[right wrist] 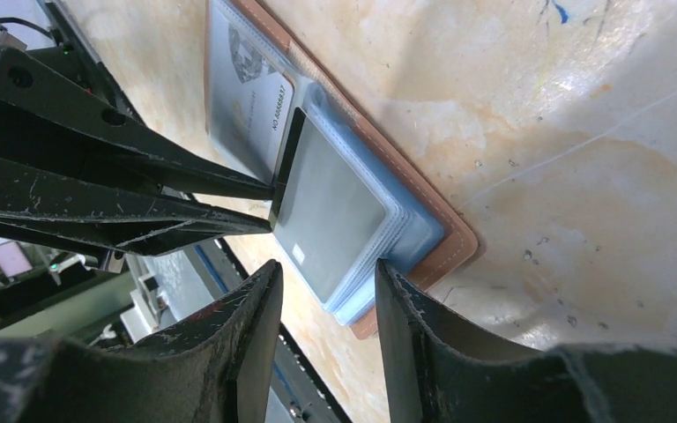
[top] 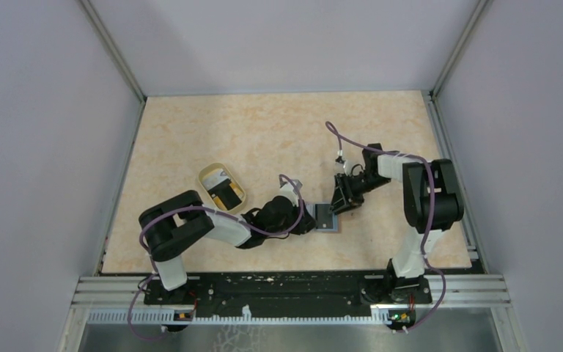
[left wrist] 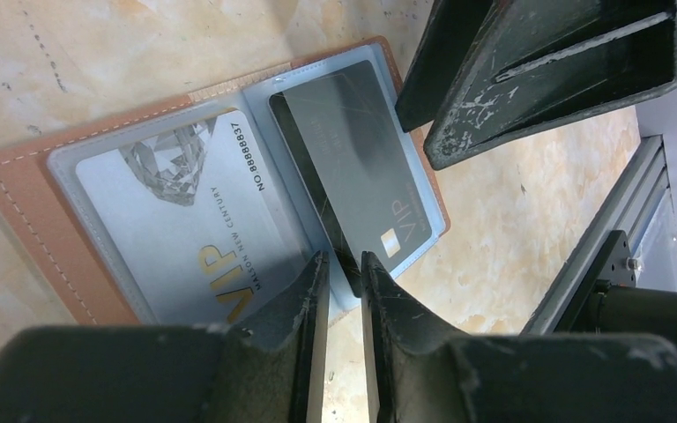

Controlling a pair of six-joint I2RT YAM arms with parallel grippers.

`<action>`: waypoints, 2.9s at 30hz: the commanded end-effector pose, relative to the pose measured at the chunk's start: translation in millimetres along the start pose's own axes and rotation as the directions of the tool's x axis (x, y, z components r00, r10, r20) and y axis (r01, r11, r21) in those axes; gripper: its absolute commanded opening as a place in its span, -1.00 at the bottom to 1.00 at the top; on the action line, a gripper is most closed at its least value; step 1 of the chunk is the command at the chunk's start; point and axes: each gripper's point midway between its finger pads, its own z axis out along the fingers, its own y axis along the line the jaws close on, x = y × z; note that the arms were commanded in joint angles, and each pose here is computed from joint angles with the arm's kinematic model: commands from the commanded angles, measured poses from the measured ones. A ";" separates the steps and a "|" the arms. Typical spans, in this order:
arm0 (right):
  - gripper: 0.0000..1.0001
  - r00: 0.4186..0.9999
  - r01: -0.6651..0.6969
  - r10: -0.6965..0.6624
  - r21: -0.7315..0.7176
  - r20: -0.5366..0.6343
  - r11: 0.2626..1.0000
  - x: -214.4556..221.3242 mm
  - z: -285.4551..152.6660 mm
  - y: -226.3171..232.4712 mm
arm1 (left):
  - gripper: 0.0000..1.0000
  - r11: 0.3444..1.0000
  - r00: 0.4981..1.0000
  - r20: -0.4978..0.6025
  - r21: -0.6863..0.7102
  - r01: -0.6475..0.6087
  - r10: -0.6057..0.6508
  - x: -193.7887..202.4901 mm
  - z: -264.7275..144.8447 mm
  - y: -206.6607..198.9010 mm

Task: Put the credit cards into the card holder
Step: Insert the credit card into the card holder.

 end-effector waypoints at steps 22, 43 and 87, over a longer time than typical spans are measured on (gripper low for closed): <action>-0.31 0.999 0.014 -0.006 -0.197 0.037 0.980 -10.1 -3.7 34.1 | -0.39 0.993 0.998 -0.024 0.106 0.055 -0.053 2.9 -0.5 -5.6; -0.35 1.000 -0.004 0.010 -0.354 0.015 0.935 -6.5 -3.1 51.7 | -0.35 0.970 0.993 -0.040 0.215 0.115 -0.109 2.3 -7.6 -5.7; -0.66 0.957 0.288 -0.286 0.124 -0.037 0.949 -12.1 19.6 20.5 | 0.49 0.976 0.997 0.037 0.209 0.062 -0.072 -10.4 -27.0 1.1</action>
